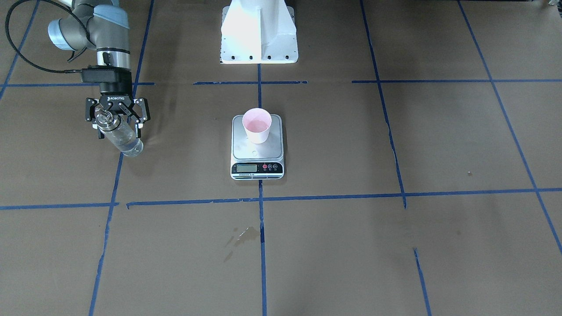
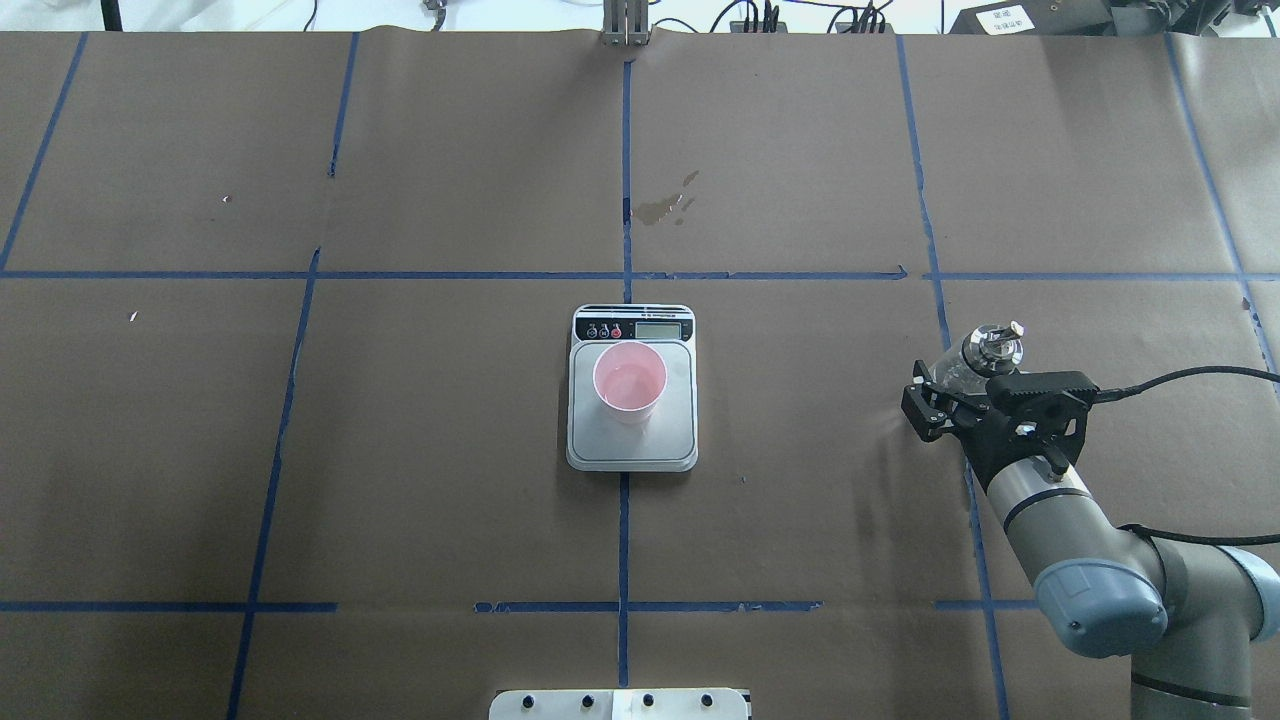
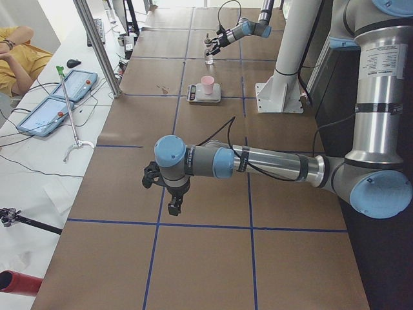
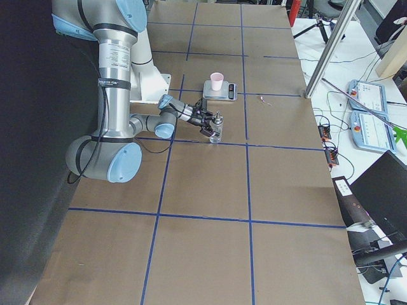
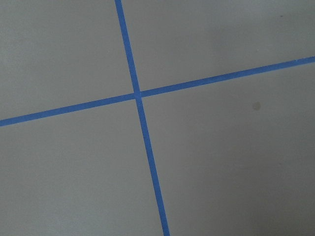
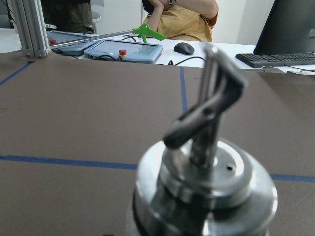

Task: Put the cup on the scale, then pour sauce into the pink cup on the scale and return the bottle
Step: 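Carry the bottle back and lower it to its original spot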

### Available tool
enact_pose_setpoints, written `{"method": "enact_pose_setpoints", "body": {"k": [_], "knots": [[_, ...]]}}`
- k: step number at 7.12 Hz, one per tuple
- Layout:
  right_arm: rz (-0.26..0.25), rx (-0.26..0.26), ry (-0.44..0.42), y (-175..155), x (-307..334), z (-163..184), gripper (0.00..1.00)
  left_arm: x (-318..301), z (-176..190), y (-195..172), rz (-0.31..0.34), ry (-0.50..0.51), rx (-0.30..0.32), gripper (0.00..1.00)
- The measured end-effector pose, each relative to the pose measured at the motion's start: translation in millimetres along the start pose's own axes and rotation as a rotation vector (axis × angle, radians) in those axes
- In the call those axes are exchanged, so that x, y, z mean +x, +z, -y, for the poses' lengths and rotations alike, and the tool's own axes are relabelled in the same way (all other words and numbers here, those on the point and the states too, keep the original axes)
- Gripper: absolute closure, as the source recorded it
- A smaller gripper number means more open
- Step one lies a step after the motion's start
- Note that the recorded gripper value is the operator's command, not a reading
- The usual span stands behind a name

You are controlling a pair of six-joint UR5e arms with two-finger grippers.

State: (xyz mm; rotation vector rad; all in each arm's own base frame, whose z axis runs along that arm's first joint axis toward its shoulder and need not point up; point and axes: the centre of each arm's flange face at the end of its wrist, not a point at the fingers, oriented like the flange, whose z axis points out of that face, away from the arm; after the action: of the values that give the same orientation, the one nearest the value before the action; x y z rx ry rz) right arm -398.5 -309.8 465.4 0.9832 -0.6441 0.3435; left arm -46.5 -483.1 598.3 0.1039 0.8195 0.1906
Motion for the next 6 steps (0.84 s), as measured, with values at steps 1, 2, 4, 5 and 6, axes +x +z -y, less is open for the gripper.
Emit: {"method": "enact_pose_setpoints", "body": {"k": [1,2,4,5,6], "knots": [[-0.001,0.000,-0.001,0.0,0.3,-0.1,0.00,0.1,0.1,-0.1,0.000,0.000,0.000,0.00],[-0.001,0.001,-0.001,-0.1,1.1,-0.1,0.00,0.1,0.1,-0.1,0.000,0.000,0.000,0.00],[-0.006,0.015,-0.005,-2.0,4.8,0.7,0.00,0.1,0.3,-0.1,0.000,0.000,0.000,0.00],[-0.005,0.020,-0.006,-3.8,5.3,-0.1,0.00,-0.3,0.0,0.2,0.000,-0.001,0.000,0.00],[-0.001,0.024,-0.008,-6.6,4.3,-2.1,0.00,-0.5,-0.2,0.5,0.000,-0.001,-0.001,0.00]]}}
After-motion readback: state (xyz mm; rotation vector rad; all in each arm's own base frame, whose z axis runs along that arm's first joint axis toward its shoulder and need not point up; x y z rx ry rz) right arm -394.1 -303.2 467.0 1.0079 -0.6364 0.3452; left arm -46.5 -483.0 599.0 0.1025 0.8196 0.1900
